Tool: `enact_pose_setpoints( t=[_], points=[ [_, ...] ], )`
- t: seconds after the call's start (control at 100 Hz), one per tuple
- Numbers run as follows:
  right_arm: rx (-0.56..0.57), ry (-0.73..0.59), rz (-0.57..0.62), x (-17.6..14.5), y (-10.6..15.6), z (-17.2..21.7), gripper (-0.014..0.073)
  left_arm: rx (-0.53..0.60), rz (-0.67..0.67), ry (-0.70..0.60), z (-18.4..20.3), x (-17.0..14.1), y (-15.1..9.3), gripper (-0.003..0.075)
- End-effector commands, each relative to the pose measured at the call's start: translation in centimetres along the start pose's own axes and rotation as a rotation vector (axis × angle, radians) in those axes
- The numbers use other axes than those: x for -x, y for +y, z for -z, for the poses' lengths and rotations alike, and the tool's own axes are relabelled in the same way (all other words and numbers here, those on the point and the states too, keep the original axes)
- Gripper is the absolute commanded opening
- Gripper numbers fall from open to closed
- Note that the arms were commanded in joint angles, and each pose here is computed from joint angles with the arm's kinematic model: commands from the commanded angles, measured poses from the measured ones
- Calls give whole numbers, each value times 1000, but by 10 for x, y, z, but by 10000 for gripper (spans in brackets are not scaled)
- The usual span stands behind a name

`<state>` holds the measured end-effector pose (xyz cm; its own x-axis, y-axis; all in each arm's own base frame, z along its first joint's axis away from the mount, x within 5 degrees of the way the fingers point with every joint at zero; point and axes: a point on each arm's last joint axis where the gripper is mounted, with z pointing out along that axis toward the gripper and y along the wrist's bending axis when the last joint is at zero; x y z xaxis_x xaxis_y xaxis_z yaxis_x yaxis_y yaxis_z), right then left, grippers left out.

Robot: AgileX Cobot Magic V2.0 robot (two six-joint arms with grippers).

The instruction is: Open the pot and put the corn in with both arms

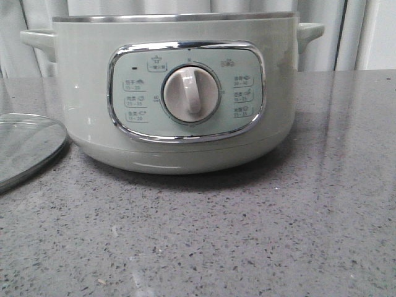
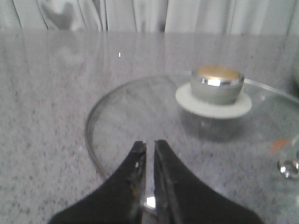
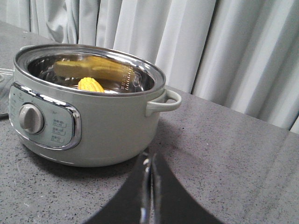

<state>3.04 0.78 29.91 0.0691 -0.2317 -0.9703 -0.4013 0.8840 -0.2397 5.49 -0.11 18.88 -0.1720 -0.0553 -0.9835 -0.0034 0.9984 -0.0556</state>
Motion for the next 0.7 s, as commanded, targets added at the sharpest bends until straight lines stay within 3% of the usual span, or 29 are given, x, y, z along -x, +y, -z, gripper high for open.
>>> enact_pose_setpoints(
  t=[0.0,0.69],
  points=[
    [-18,-88,19,14,-3,2,-64,2,10,-4,0,-6,0,-20],
    [-18,-88,19,14,-3,2,-64,2,10,-13,0,-5,0,-20]
  ],
)
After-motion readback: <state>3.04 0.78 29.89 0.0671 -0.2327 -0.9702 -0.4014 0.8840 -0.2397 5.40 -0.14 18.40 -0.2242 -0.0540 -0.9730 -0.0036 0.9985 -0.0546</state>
